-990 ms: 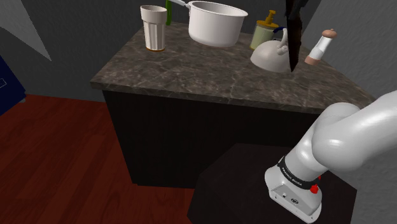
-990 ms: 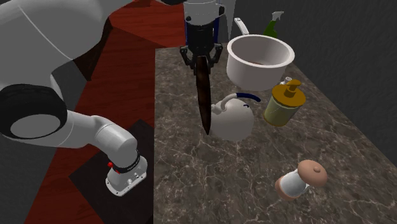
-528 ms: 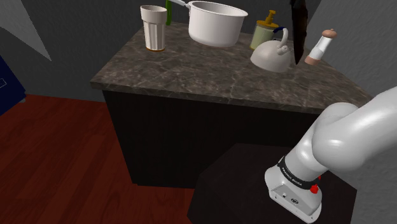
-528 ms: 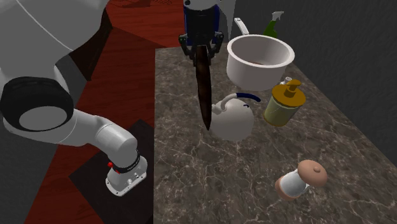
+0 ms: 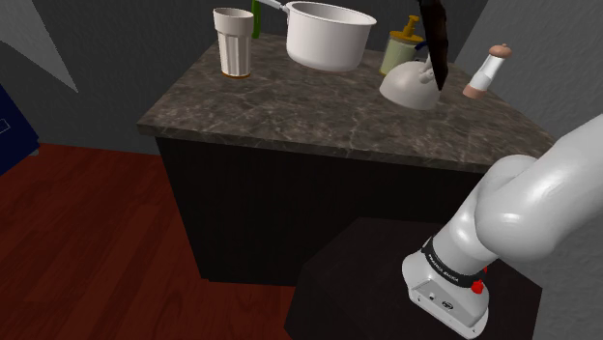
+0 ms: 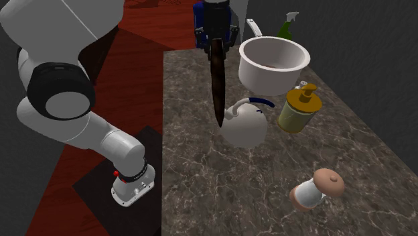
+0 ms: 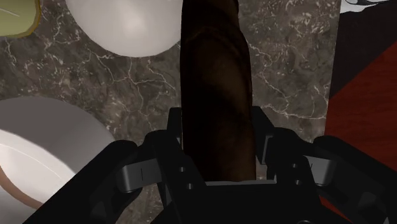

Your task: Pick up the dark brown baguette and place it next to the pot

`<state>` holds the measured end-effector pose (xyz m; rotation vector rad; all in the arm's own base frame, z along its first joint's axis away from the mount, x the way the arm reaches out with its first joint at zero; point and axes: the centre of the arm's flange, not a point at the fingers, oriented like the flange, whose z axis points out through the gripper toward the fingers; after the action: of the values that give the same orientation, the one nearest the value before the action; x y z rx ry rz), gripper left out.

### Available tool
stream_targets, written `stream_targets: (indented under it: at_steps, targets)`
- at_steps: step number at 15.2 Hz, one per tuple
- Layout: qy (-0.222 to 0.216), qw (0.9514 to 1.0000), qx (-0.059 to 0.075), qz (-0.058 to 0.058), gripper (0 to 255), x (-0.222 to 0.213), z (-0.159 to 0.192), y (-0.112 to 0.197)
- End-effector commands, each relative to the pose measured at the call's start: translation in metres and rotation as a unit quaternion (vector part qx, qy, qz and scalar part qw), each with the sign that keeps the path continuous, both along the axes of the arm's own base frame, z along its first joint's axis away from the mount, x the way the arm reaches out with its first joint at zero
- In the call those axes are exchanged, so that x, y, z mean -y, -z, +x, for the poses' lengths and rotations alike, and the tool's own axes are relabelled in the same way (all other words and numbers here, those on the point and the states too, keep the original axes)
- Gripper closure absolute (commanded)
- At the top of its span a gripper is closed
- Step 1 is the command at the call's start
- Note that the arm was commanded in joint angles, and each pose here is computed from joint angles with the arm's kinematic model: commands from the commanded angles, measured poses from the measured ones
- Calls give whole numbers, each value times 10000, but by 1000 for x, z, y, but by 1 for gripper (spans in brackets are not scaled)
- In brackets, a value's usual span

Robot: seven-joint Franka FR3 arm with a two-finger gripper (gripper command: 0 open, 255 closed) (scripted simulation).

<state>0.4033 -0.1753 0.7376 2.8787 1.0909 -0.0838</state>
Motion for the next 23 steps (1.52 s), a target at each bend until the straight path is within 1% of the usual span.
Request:
stream_targets:
  at_steps: [1,23]
  targets:
    - [2,10000,7,-3,255,0,2,9]
    - [2,10000,7,-3,255,0,2,125]
